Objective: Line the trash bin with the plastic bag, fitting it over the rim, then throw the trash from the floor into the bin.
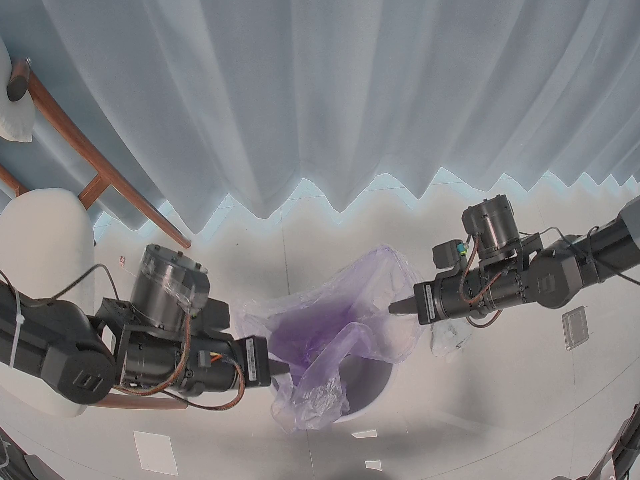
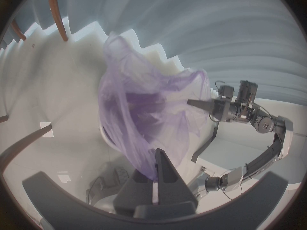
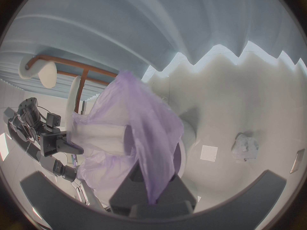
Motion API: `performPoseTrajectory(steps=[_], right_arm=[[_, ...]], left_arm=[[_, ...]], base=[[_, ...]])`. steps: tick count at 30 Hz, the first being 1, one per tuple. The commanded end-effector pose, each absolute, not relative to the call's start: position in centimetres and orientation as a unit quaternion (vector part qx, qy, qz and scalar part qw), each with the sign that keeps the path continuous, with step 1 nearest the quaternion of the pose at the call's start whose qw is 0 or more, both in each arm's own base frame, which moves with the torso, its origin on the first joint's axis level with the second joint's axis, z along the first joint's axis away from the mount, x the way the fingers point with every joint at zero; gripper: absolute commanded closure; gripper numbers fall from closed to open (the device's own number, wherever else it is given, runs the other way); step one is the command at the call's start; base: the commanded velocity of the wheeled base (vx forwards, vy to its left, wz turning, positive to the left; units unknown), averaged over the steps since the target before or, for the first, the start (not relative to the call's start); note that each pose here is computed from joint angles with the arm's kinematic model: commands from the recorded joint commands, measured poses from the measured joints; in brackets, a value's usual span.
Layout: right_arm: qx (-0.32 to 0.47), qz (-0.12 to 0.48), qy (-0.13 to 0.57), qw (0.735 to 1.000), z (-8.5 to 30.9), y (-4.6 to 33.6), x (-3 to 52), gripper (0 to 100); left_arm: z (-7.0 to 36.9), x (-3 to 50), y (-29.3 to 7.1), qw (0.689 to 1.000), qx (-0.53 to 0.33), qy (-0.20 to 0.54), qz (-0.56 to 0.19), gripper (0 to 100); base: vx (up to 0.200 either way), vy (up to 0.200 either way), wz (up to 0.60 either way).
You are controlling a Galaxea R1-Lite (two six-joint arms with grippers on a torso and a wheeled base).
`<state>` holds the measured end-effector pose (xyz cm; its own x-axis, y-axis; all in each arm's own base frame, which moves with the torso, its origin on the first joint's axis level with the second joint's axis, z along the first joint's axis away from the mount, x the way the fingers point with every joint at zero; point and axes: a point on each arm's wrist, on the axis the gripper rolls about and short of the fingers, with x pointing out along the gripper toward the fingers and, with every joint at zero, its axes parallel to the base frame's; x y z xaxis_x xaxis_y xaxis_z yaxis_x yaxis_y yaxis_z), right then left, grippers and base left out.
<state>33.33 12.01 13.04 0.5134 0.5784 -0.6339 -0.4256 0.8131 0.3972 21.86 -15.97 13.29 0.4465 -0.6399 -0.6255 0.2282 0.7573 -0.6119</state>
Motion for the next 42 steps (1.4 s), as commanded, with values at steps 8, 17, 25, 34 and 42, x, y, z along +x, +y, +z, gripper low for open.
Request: performPoseTrajectory(steps=[8, 17, 25, 34, 42], right_arm=[[0.1, 0.278, 0.394, 0.87, 9.4, 12.2, 33.0, 100], [0.124, 0.236, 0.362, 0.893, 10.4, 9.0, 36.0, 100], [0.131, 0.226, 0.328, 0.908, 11.3, 8.2, 38.9, 100], [0.126, 0.196, 0.307, 0.923, 10.2, 8.4, 42.4, 100], [0.125, 0.202, 0.29, 0.927, 10.4, 9.1, 44.2, 100]], left_arm=[[9.2, 21.6, -18.4, 0.814, -0.2, 0.476, -0.266, 100], [9.2, 23.7, -19.2, 0.824, -0.235, 0.442, -0.266, 100], [11.6, 27.3, -17.5, 0.844, -0.281, 0.389, -0.239, 100], [11.1, 29.2, -15.2, 0.863, -0.269, 0.372, -0.21, 100], [10.3, 29.8, -14.7, 0.866, -0.267, 0.377, -0.194, 100]], base=[[0.0, 0.0, 0.0], [0.0, 0.0, 0.0], [0.0, 0.0, 0.0], [0.0, 0.0, 0.0], [0.0, 0.0, 0.0]])
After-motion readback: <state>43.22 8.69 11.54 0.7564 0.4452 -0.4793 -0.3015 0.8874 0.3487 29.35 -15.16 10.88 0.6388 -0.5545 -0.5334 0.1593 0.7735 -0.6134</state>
